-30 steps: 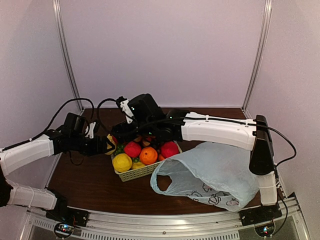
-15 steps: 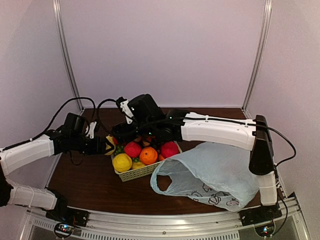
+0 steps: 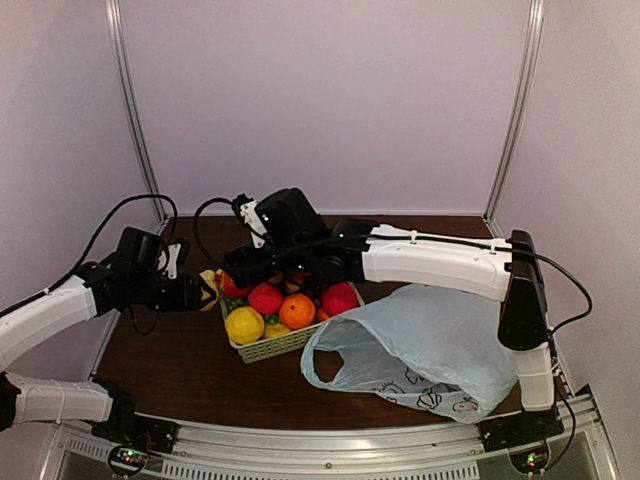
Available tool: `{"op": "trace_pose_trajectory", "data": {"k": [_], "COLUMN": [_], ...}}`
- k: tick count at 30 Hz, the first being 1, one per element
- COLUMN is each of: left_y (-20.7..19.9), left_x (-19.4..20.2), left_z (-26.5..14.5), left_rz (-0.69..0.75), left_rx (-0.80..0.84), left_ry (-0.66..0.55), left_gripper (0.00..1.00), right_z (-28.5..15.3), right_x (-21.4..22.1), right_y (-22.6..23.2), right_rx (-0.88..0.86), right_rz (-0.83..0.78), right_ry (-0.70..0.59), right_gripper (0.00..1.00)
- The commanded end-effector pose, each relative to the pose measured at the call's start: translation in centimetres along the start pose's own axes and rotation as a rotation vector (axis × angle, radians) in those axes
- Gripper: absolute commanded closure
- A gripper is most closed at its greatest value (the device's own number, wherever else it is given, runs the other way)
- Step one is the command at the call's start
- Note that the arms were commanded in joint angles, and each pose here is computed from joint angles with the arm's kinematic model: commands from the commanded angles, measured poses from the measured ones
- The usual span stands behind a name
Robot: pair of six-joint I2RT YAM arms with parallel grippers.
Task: Untie the knot of the plastic bag and take out the fruit
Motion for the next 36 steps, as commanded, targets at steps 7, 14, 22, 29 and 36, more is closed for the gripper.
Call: {"op": "trace_pose_trajectory", "data": {"k": [7, 14, 22, 29, 36], "left_y": [1.2, 2.1, 2.5, 2.8, 2.7], "left_x": [0.8, 1.5, 1.9, 2.2, 2.2], "left_z": [0.3, 0.5, 0.6, 1.0, 1.4], "left_rz": [-0.068, -0.085, -0.099, -0.09, -0.075], "left_rx": [-0.072, -0.14, -0.161, -0.179, -0.164], "left_ry": [0.012, 0.03, 0.031, 0.046, 0.046], "left_gripper": [0.39, 0.39, 0.39, 0.39, 0.39], "right_z": [0.1, 0.0, 0.1, 0.2, 0.2], "right_x": [1.1, 1.1, 1.1, 1.3, 1.3], "right_y": [0.5, 0.6, 0.7, 0.9, 1.0], "right_rx": [-0.002, -0.004, -0.006, -0.012, -0.015], "right_rz": [-0.005, -0.005, -0.003, -0.006, -0.007], "right_ry": [0.034, 0.034, 0.033, 0.039, 0.039], "right_gripper": [0.12, 0.12, 0.12, 0.12, 0.12]}}
Point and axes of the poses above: each gripper's point midway between its finger pads, its own z axis out along the fingers, its own y axis along the line the jaws close on, x = y × z, the point moved 8 cm from there along -z, back along the fingers, and after that the axes turned 2 degrees about -z, right-handed, at the moved point
